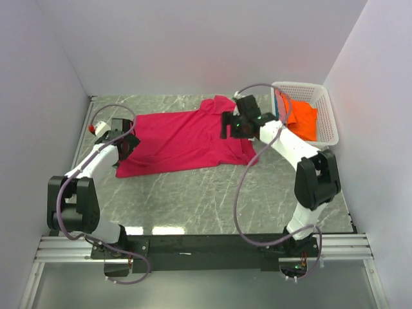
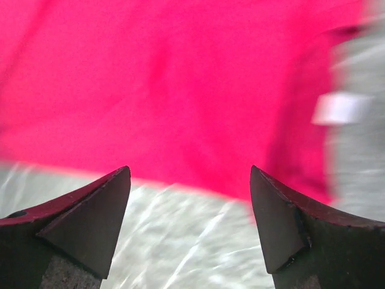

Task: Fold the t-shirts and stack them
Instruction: Fold the tshirt

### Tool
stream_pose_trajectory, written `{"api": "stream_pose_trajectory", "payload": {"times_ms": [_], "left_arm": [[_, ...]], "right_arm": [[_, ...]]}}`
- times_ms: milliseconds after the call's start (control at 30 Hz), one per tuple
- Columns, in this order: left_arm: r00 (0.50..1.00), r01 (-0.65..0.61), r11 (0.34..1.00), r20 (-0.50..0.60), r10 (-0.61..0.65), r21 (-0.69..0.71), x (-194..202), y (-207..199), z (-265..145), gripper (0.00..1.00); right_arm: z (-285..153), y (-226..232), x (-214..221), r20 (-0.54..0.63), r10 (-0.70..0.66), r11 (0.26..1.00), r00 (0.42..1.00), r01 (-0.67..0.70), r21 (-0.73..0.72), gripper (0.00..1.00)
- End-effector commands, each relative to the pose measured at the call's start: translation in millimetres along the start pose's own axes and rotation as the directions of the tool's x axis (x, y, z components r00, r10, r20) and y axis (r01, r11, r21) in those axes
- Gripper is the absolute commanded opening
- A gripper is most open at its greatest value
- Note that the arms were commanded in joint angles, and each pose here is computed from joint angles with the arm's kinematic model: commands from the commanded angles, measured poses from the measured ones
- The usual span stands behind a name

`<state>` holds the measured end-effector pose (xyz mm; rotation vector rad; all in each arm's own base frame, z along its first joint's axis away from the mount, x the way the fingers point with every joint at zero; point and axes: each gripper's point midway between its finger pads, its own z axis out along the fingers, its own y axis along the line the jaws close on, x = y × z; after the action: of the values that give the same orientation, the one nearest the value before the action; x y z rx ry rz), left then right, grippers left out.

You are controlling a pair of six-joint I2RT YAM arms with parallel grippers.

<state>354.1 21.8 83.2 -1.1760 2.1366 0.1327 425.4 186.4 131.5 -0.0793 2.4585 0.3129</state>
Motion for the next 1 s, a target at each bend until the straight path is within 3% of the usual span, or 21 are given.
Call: {"api": "stream_pose_trajectory", "payload": {"times_ms": [0, 133, 367, 567, 800, 967], "left_arm": [[0.998, 0.032, 0.995, 0.043, -0.036, 0.091, -21.6, -26.8, -14.4, 1.00], [1.000, 0.016, 0.995, 0.000, -0.016, 0.096, -12.7, -40.9, 4.6, 0.99], [0.999, 0.008, 1.000, -0.044, -0.008, 0.011, 5.6, -26.9, 40.1, 0.99], [0.996, 0.033, 0.997, -0.077, -0.039, -0.075, 15.7, 0.3, 57.8, 0.99], [0.993, 0.012, 0.988, -0.115, -0.030, -0.152, 32.9, 23.6, 59.2, 0.99], [0.989, 0.012, 0.974, -0.139, -0.045, -0.225, 44.2, 50.8, 44.7, 0.99]], "right_arm": [[-8.9, 59.0, 35.6, -0.033, -0.030, 0.982, 0.999, 0.024, -0.185, 0.87], [5.5, 74.0, 72.8, -0.123, -0.037, 0.979, 0.992, 0.011, -0.202, 0.87], [36.4, 19.0, 82.7, -0.151, 0.078, 0.996, 0.985, -0.084, -0.035, 0.87], [46.8, -40.2, 122.7, -0.215, 0.181, 0.982, 0.960, -0.165, 0.091, 0.86], [31.8, -66.7, 187.4, -0.299, 0.227, 0.970, 0.927, -0.188, 0.154, 0.85], [3.6, -58.9, 226.4, -0.358, 0.295, 0.956, 0.886, -0.267, 0.126, 0.85]]}}
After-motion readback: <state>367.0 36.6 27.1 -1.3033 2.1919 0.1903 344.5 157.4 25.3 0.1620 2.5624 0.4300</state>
